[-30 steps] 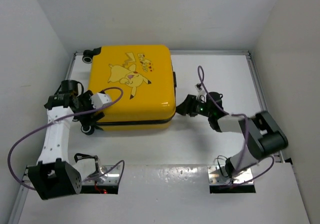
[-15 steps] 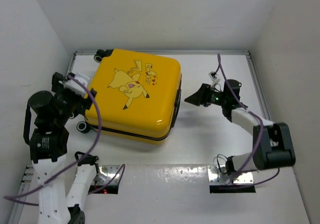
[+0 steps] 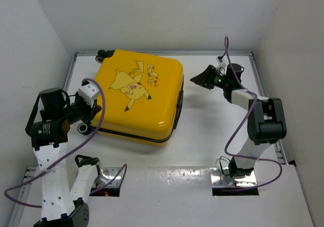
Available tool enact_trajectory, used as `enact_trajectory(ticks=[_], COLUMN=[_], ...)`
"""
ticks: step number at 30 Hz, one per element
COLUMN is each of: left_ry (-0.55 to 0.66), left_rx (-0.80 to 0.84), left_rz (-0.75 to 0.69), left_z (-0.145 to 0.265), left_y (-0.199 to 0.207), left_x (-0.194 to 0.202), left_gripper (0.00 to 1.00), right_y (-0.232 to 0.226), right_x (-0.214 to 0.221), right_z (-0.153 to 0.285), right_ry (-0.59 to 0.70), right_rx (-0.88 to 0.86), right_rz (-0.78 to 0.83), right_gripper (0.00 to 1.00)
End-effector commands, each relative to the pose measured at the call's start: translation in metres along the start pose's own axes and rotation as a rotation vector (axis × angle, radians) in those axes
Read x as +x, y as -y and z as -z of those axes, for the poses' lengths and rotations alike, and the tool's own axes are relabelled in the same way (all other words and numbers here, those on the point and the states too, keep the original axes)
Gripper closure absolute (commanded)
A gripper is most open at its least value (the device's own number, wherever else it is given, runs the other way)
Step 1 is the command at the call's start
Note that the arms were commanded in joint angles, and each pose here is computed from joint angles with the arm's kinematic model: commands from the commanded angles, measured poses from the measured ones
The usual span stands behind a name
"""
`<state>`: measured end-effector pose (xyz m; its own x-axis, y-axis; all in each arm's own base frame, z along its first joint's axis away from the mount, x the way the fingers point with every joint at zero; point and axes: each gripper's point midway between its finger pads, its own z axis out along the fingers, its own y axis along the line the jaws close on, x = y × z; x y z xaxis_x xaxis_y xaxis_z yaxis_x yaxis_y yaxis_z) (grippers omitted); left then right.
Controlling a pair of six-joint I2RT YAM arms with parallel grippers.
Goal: Pack the luggage
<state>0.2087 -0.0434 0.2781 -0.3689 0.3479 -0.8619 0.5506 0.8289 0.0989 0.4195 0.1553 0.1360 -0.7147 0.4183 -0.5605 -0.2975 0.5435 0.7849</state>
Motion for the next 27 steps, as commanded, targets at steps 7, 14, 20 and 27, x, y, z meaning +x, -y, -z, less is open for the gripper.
enact_trajectory(ticks=[7,14,20,27], left_ry=[-0.184,-0.428,-0.719,-0.638], left_rx=[0.366,0.453,0.368,0.012], left_rz=[-0.318,-0.474,-0.477,-0.394], left_z=[-0.008,-0.025,-0.058,-0.115], left_y=[0.058,0.072,0.034,-0.064], left_x=[0.018,0.081,0.163,0.132], left_gripper=[1.0,1.0,1.0,1.0], right_y=[-0.008,0.001,-0.003,0.002], right_x=[-0.064,-0.118,-0.125,-0.087], right_z=[-0.038,-0.058,-0.073,-0.054], right_ry=[-0.005,0.101,0.108,0.039], right_rx=[-0.069,0.003,-0.006,0.012], right_rz=[0.002,0.133,0.152,0.241], right_gripper=[0.37,0.33,0.33,0.33])
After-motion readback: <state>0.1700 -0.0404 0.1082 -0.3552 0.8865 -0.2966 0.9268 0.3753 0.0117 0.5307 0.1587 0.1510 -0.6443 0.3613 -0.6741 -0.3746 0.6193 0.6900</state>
